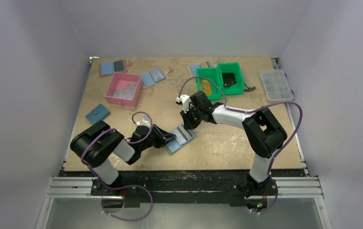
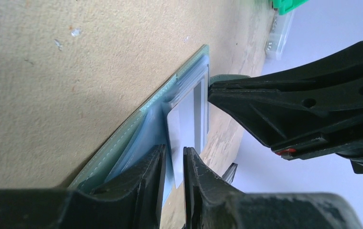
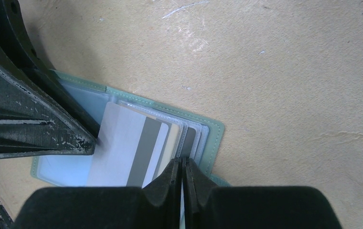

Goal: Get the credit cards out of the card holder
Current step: Remove the credit card from the card holder.

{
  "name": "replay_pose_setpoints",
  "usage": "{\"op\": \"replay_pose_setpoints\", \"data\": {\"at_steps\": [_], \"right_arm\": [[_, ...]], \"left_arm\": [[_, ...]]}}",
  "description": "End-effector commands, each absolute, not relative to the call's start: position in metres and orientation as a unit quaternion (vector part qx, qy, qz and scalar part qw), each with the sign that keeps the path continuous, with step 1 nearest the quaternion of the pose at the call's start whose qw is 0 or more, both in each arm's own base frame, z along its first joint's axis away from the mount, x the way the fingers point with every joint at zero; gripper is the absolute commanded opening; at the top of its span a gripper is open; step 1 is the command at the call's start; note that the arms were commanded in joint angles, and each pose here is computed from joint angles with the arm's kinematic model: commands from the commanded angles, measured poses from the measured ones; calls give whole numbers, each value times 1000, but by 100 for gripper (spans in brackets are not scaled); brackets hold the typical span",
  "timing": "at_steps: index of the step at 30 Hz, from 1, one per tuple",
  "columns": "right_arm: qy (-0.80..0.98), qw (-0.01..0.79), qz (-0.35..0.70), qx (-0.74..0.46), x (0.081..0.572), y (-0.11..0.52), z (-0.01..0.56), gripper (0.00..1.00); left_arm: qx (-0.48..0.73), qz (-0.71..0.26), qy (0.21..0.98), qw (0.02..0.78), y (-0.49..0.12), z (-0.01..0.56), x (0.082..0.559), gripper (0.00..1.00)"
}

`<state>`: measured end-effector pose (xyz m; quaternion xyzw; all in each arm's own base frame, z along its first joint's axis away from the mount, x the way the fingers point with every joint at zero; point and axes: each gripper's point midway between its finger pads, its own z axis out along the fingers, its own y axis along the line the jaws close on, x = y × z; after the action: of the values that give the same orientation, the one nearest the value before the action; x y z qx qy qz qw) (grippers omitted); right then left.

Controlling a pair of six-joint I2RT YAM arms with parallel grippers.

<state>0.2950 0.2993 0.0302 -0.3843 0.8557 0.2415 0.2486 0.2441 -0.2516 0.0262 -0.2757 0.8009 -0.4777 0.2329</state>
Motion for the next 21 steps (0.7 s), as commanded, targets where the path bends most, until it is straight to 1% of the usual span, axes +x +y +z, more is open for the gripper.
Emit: {"op": "replay_pose_setpoints", "data": {"at_steps": [1, 14, 17, 21], "right_arm": [[866, 204, 234, -392, 279, 292, 14, 11], [866, 203, 234, -392, 279, 292, 14, 11], [866, 204, 235, -392, 279, 292, 14, 11], [866, 203, 235, -392, 279, 292, 14, 11]], "left_arm": [[-303, -472, 789, 250, -244, 25, 252, 24], [-309, -495, 774, 244, -249, 20, 253, 24], [-310, -498, 773, 243, -250, 18, 253, 21], [-306, -500, 774, 238, -252, 14, 252, 14]]}}
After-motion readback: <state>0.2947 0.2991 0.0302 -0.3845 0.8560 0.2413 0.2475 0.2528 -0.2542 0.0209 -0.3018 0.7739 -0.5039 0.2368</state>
